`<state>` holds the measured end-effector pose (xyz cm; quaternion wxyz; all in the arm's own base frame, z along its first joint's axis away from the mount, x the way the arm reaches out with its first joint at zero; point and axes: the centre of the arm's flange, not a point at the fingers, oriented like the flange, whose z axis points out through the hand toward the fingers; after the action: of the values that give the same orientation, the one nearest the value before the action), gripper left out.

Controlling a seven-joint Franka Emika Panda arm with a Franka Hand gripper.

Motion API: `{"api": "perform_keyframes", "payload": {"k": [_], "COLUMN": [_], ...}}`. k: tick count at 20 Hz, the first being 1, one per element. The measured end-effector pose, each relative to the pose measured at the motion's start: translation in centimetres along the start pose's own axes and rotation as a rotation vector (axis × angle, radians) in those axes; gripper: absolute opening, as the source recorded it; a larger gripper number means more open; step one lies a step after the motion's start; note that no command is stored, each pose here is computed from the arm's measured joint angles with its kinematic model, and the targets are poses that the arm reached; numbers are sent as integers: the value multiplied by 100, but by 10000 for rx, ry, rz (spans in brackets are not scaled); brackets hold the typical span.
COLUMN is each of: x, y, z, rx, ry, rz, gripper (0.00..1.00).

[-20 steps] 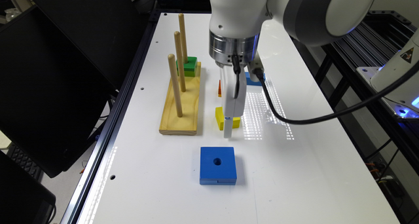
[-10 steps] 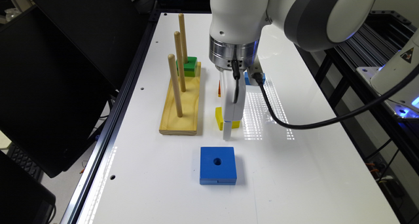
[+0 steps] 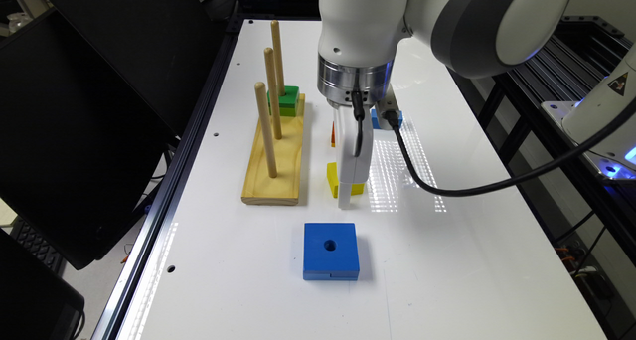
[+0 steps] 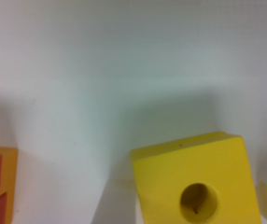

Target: Pick up yellow block.

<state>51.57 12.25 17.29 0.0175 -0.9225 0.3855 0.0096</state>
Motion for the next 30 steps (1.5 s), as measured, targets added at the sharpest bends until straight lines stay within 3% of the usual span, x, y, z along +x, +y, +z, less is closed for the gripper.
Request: {"api": "perform_keyframes", "payload": {"k": [23, 24, 30], "x": [0, 0, 1], "y": [0, 0, 0], "z": [-1, -1, -1], "rx": [1, 1, 3], "ry": [1, 1, -1], "rz": [0, 0, 1], "gripper": [100, 0, 0]}}
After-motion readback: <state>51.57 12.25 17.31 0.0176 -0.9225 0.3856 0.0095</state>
